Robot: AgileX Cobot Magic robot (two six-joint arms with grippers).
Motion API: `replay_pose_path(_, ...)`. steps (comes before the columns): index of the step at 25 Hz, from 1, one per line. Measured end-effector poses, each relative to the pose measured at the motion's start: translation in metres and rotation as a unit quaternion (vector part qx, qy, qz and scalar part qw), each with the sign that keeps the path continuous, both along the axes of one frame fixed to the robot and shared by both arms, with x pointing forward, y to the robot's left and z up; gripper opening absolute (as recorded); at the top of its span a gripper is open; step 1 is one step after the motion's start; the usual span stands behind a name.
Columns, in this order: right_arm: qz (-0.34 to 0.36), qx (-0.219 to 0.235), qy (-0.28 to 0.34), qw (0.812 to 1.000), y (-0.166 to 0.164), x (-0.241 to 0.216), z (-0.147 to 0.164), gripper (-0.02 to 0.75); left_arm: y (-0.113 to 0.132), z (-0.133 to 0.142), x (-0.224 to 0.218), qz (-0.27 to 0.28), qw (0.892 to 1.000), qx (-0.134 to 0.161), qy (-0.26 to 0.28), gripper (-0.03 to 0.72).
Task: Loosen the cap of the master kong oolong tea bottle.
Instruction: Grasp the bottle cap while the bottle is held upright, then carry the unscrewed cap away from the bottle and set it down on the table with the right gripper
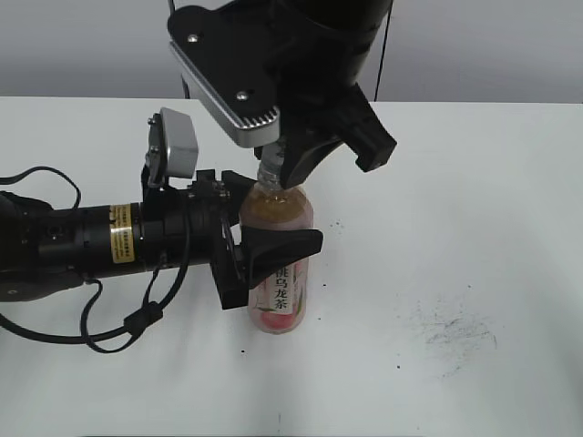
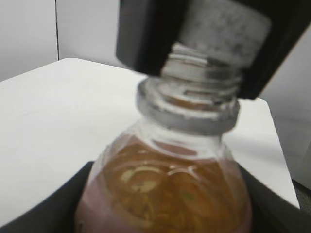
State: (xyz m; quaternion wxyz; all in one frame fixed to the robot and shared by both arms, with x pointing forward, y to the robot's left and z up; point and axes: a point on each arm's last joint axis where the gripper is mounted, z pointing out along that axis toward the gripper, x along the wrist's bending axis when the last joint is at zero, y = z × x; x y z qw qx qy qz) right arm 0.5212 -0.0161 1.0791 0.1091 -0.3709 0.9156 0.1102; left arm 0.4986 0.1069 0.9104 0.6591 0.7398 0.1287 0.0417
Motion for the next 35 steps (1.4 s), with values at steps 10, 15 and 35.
replay_pose_path(10,-0.051,0.017,-0.016,0.998,-0.006,-0.002,0.017,0.269,0.0,0.0,0.0,-0.001,1.0,0.001,-0.001,0.448)
replay_pose_path(15,-0.188,-0.001,-0.03,0.982,-0.015,0.006,0.017,0.269,0.0,0.0,0.0,-0.002,1.0,0.001,-0.001,0.448)
replay_pose_path(35,-0.675,-0.115,0.126,0.717,-0.132,0.022,-0.1,0.269,0.0,0.0,0.0,-0.003,1.0,0.0,-0.002,0.448)
